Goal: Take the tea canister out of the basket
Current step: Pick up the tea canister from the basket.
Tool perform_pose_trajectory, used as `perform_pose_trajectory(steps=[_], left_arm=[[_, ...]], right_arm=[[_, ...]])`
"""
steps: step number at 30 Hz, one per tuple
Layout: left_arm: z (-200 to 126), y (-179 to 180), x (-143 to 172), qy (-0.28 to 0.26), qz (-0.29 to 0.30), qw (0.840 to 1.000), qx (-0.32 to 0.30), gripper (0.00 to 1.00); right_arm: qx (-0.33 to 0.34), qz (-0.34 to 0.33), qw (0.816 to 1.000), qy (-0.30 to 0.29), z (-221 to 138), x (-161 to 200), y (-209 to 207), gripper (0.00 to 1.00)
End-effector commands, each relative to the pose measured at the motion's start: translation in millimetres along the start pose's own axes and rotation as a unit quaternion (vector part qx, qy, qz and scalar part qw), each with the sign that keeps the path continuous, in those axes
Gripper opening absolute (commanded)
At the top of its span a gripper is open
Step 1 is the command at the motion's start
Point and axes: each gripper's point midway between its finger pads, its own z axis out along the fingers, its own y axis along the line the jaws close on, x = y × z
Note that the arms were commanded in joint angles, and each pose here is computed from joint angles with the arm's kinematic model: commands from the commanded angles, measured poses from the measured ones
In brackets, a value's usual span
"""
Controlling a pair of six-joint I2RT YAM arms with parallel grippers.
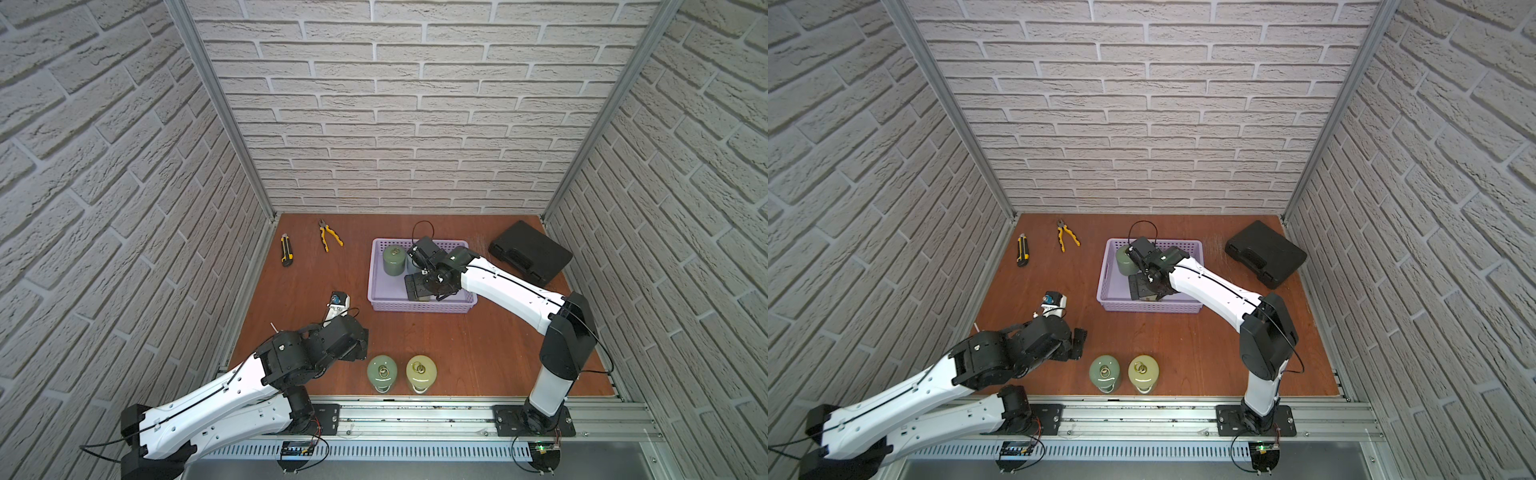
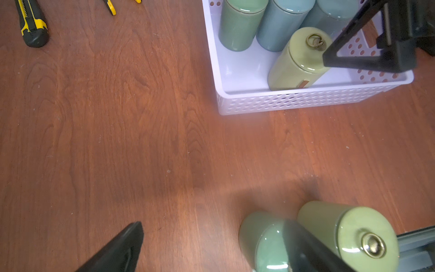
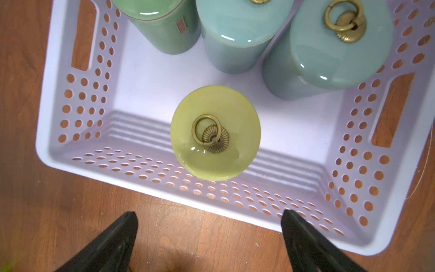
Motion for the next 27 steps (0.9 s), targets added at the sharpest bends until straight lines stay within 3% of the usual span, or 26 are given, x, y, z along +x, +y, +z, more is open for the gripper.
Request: perform_pose_trajectory(steps=[1, 27], left_arm=[[2.3, 3.6, 0.9, -0.003, 0.002, 1.000, -0.004, 0.98], [5.7, 6.1, 3.7, 0.000, -0.008, 1.000, -0.005, 0.98]], right_arm=[[0.006, 0.006, 1.000, 0.002, 1.0, -9.1, -4.4, 1.00], [0.039, -0.020, 0.998, 0.051, 55.9, -19.7, 1.7, 1.00]])
